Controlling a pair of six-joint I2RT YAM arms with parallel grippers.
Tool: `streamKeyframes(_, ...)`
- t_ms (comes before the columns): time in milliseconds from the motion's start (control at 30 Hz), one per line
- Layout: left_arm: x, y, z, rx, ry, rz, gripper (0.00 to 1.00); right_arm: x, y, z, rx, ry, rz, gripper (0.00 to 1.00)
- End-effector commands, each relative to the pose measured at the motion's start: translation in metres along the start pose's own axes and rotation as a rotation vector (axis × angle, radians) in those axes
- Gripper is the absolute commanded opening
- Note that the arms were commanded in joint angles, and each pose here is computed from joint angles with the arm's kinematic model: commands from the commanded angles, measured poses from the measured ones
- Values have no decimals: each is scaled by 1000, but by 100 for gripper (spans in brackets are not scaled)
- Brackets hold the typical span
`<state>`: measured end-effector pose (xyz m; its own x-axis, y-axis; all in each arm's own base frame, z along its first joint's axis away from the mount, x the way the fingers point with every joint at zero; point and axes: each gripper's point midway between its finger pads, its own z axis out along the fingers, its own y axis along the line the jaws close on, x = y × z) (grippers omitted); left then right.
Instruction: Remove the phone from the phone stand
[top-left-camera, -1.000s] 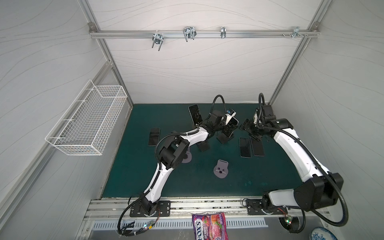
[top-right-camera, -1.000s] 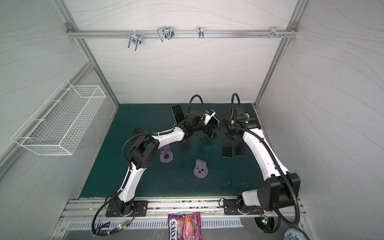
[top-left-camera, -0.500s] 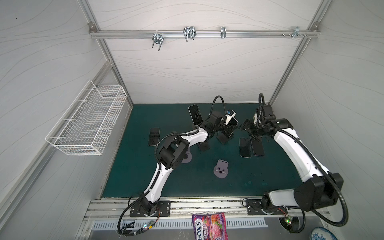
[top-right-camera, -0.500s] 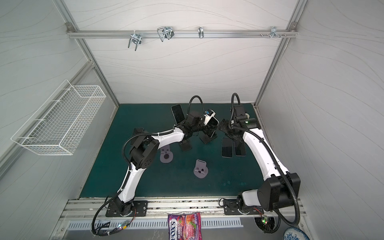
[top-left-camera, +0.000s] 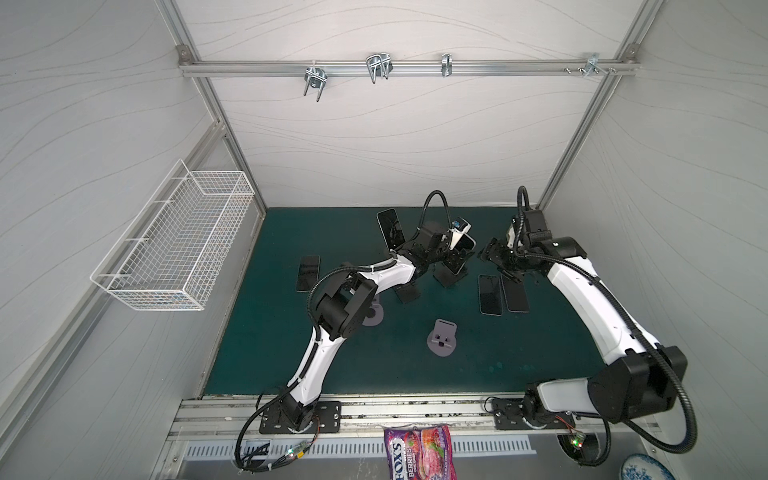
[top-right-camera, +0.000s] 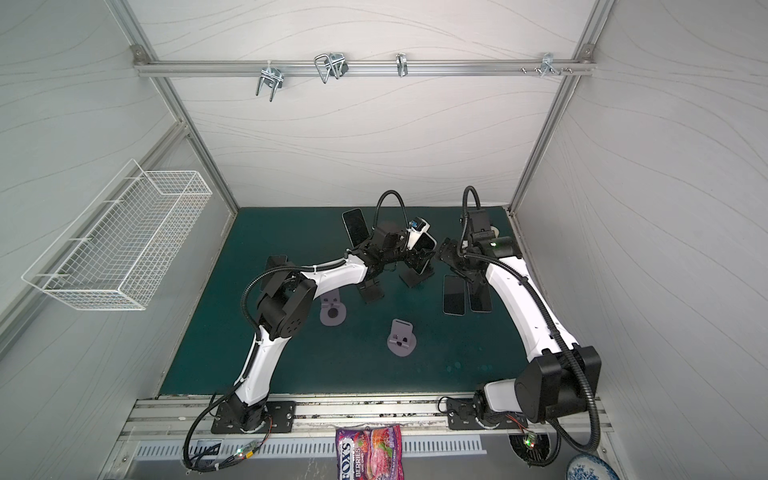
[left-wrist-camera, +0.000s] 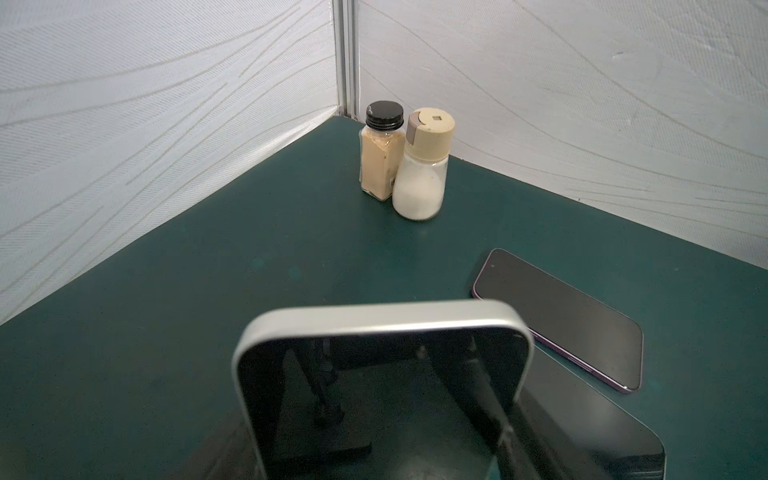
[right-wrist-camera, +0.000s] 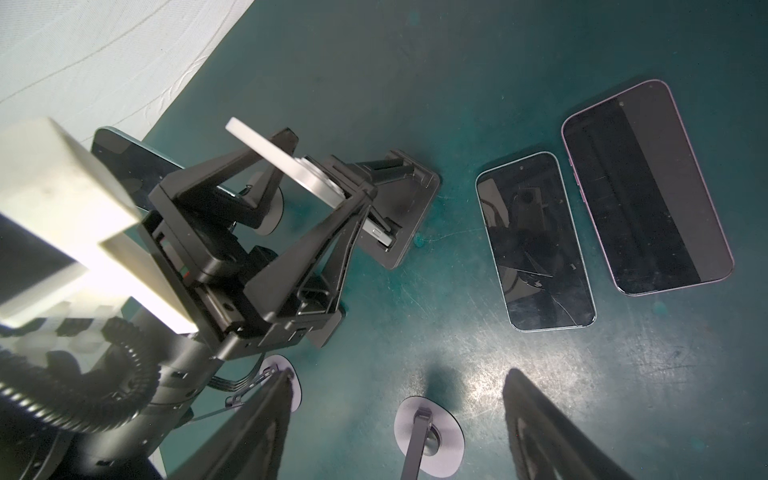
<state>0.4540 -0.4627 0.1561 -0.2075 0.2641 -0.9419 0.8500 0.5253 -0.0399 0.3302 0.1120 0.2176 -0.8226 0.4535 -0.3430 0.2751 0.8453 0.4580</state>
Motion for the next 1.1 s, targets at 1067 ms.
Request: streamKeyframes(1067,-107,-1,-63,-71,-242,62,66,10,17,-35,-53,-50,-13,79)
